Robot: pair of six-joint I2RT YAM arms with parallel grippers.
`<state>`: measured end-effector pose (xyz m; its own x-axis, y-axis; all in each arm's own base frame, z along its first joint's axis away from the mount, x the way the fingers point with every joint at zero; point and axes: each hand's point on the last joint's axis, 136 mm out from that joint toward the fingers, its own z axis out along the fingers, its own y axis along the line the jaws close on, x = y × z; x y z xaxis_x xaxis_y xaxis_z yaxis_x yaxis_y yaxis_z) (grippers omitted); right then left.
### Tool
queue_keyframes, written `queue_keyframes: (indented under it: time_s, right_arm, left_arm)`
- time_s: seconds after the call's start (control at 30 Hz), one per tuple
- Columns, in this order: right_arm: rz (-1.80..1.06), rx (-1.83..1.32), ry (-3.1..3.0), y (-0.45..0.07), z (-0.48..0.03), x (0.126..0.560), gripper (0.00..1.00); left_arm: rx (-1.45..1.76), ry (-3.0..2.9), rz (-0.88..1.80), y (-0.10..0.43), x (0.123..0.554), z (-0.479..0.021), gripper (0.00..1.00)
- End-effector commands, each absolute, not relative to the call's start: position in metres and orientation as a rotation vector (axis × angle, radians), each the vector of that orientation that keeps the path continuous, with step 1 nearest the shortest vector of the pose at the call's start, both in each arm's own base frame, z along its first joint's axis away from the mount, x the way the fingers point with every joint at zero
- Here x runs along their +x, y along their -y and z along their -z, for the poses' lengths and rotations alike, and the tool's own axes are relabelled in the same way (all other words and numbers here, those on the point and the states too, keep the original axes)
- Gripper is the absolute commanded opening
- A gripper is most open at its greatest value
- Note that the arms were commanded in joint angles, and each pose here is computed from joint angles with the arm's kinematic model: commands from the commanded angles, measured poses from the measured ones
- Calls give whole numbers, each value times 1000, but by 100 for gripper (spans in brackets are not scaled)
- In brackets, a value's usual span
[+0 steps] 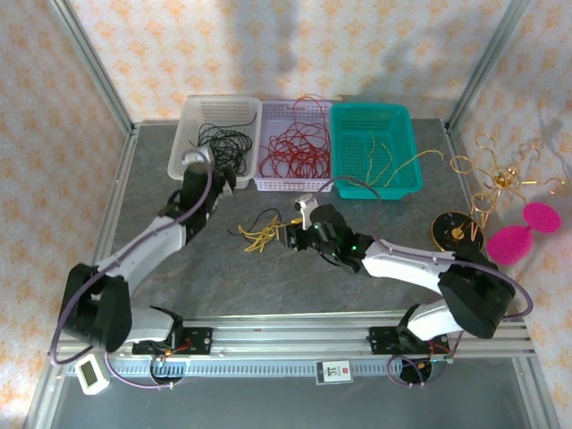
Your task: Untangle the cables
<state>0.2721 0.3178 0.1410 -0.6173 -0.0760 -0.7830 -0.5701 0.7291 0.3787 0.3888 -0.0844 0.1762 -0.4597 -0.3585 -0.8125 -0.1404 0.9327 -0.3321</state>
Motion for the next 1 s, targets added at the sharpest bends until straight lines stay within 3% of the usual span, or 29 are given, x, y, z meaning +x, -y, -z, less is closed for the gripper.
queue_keyframes:
  time_s: [0.0,0.23,0.57,0.77,0.97]
  right_arm:
    - [-788,-517,-2196,-323,-134,272,51]
    - [-664,-686,-2184,-337,-124,288,51]
    - [-647,-723,-2149,-338,-106,290,51]
    - [-590,-696,-2118,-322,-101,289,52]
    - [-561,-680,-2123,-313,-95,287,53]
  left_arm:
    - [-561,-2093,418,85,347,-135,53]
    - [-906,-1983,583,67,293,-109,52]
    - [-1386,-2084,660,82,282,-67,48]
    - [-1502,-2146,594,87,280,-66,55]
    - [-1605,-2206,583,100,279,-51,52]
